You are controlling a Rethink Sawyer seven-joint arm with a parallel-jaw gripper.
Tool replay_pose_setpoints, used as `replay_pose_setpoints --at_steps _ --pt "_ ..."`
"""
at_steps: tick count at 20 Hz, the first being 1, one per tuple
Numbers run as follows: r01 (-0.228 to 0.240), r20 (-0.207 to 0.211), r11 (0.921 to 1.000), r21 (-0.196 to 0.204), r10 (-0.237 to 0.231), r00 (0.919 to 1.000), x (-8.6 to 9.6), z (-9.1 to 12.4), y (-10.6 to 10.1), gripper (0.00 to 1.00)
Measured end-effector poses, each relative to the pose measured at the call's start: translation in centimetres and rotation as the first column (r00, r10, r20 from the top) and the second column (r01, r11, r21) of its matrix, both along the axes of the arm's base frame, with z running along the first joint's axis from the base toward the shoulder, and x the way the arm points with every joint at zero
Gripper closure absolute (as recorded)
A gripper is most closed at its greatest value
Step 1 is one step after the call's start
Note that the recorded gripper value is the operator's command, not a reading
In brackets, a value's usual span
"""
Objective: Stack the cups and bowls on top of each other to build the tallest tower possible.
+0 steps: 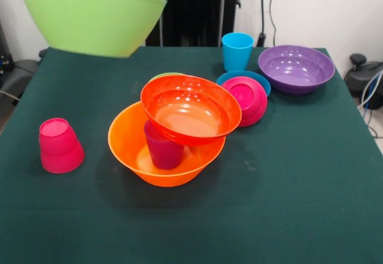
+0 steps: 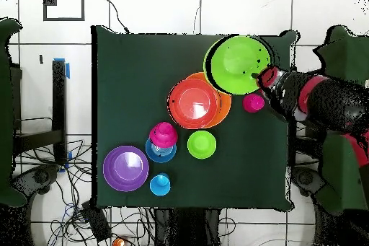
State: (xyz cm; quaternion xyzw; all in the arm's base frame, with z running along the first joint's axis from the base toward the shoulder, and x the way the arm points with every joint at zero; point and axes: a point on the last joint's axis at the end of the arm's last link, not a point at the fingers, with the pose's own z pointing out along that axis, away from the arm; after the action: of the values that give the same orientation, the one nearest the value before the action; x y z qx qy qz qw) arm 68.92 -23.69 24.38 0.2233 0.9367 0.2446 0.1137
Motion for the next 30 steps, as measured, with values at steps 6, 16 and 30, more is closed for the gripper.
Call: replay_pose_setpoints --at_steps 6,16,30 --pt "-0.004 -0.006 0.9991 0.042 0.004 1.0 1.2 4.3 2.2 1.0" --pt "-0.058 -0.008 0.9943 0.089 0.059 0.9982 3.4 6.3 8.5 1.0" --pt "-0.276 -0.363 0.951 0.14 0.309 0.8792 0.0 0.0 15.8 1.0"
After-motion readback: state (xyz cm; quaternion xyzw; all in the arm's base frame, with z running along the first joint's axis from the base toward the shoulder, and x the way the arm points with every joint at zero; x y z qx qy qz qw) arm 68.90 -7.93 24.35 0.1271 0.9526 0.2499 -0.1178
